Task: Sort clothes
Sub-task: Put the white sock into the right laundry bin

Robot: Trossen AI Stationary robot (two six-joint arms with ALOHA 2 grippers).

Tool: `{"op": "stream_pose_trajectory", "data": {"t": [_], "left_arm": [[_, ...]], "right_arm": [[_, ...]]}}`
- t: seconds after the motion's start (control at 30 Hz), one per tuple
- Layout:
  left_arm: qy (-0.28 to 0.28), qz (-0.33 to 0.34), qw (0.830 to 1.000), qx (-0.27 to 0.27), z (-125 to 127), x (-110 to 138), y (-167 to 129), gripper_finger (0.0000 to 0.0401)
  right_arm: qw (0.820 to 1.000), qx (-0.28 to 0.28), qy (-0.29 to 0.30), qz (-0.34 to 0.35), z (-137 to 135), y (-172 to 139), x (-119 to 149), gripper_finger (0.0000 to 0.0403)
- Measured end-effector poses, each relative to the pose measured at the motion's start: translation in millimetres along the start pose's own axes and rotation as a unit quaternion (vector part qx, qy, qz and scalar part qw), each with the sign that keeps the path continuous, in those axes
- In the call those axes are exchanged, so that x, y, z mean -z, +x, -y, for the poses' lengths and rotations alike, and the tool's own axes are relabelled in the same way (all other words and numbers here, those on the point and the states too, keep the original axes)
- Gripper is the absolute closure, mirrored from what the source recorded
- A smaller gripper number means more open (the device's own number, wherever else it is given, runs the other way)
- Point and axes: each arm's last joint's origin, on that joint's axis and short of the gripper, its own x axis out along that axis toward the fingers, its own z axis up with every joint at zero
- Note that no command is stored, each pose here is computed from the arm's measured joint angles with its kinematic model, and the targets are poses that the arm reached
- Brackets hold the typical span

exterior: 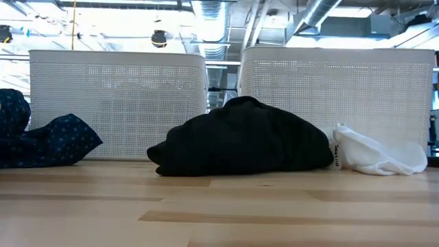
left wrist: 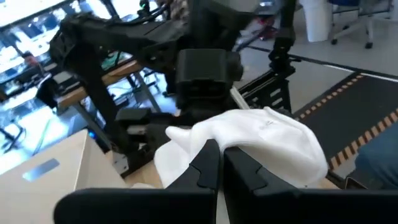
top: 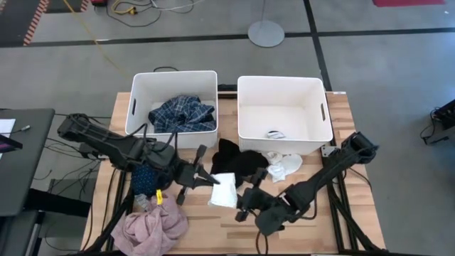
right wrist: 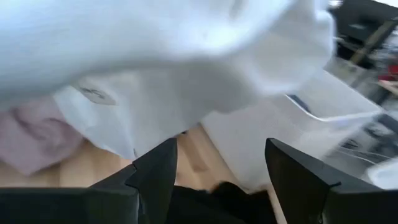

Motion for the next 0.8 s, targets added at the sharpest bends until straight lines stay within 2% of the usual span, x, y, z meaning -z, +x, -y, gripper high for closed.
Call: {"op": "stream_pose_trajectory", "data": {"t": [0.2, 0.4, 0.67, 0.8], "left_arm": [[0.034, 0.011, 0.999, 0.019, 2.8, -1.5, -0.1, 0.0401], [0.038, 0.024, 0.999, 0.03, 3.1, -3.3, -0.3, 0.0401], [0.038, 0.023, 0.998, 0.033, 3.9, -3.2, -0.2, 0.04], [0.038, 0.024, 0.998, 0.033, 3.8, -3.3, -0.3, 0.04]], "right_arm": [[0.993, -0.111, -0.001, 0.034, -5.6, 2.9, -15.2, 0.0142], [0.986, -0.161, -0.012, 0.051, -5.8, 7.1, -20.3, 0.0142], [0.983, -0.17, -0.004, 0.063, -4.1, 10.6, -24.2, 0.0151], [0.984, -0.168, -0.004, 0.062, -2.9, 12.7, -24.3, 0.0202]]}}
